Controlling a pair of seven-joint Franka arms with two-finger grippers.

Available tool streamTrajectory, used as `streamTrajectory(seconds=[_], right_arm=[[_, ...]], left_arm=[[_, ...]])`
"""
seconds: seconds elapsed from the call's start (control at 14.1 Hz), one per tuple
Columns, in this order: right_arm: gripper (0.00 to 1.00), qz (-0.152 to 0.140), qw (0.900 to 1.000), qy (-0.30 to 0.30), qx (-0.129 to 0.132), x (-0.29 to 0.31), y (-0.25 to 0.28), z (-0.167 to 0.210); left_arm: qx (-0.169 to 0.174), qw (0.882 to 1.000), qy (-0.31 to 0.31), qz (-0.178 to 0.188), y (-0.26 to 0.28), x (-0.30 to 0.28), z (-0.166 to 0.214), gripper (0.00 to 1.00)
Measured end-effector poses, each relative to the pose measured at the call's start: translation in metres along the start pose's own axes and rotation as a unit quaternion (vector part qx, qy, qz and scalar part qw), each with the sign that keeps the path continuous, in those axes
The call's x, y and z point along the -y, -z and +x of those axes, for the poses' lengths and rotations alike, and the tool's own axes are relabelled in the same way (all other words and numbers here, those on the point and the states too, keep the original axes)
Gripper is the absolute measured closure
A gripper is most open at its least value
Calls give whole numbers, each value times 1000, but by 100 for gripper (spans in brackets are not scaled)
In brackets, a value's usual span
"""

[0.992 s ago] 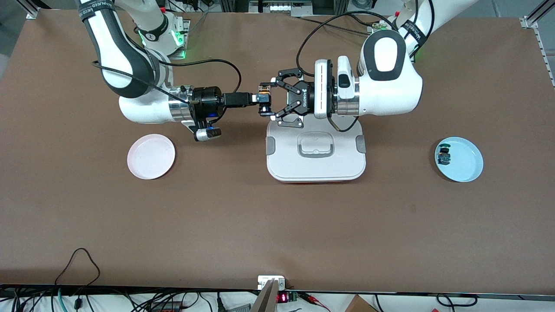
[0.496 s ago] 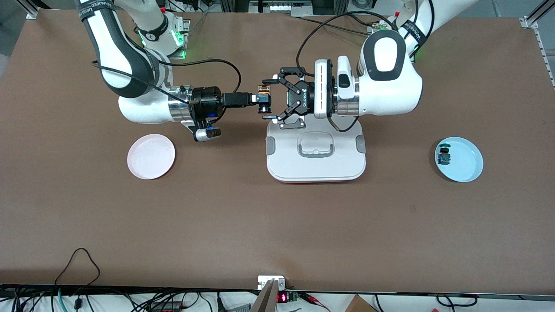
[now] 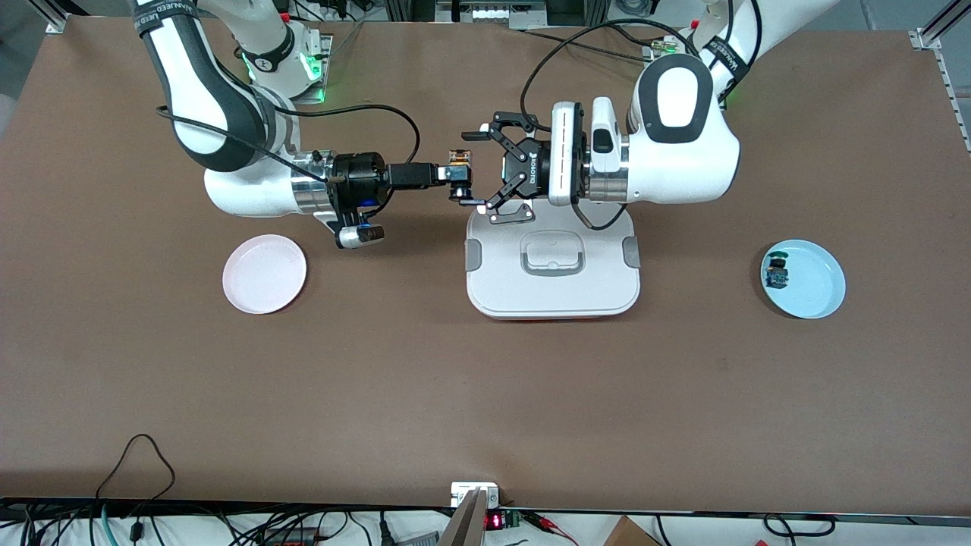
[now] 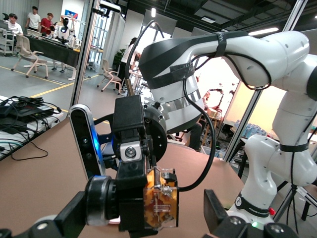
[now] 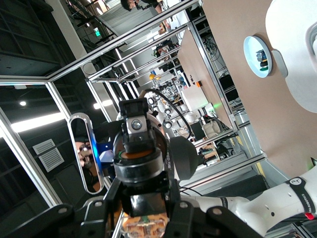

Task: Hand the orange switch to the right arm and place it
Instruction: 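Open the left gripper and pull the right gripper back with the switch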

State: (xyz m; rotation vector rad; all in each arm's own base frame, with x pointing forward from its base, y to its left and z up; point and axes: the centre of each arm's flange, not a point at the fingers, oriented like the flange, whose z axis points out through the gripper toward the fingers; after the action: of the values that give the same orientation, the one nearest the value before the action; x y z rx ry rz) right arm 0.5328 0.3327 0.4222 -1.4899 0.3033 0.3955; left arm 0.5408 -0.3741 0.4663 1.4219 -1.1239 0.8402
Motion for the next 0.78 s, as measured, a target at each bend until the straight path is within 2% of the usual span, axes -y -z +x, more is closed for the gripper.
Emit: streamTrajectory(seconds=[0.35,0.64,0.78], right_arm=[[59,-40,999,8,-9,-7,18,7],[59,-122,992,33,-24,-11,64,22],[59,-187,981,48,-19,-16,88,26]], left_arm=[[-11,1000,3,-26,19,6,1,0],[-14,1000,4,-26,25,8,2,0],[-14,999,4,-29,25,8,2,0]])
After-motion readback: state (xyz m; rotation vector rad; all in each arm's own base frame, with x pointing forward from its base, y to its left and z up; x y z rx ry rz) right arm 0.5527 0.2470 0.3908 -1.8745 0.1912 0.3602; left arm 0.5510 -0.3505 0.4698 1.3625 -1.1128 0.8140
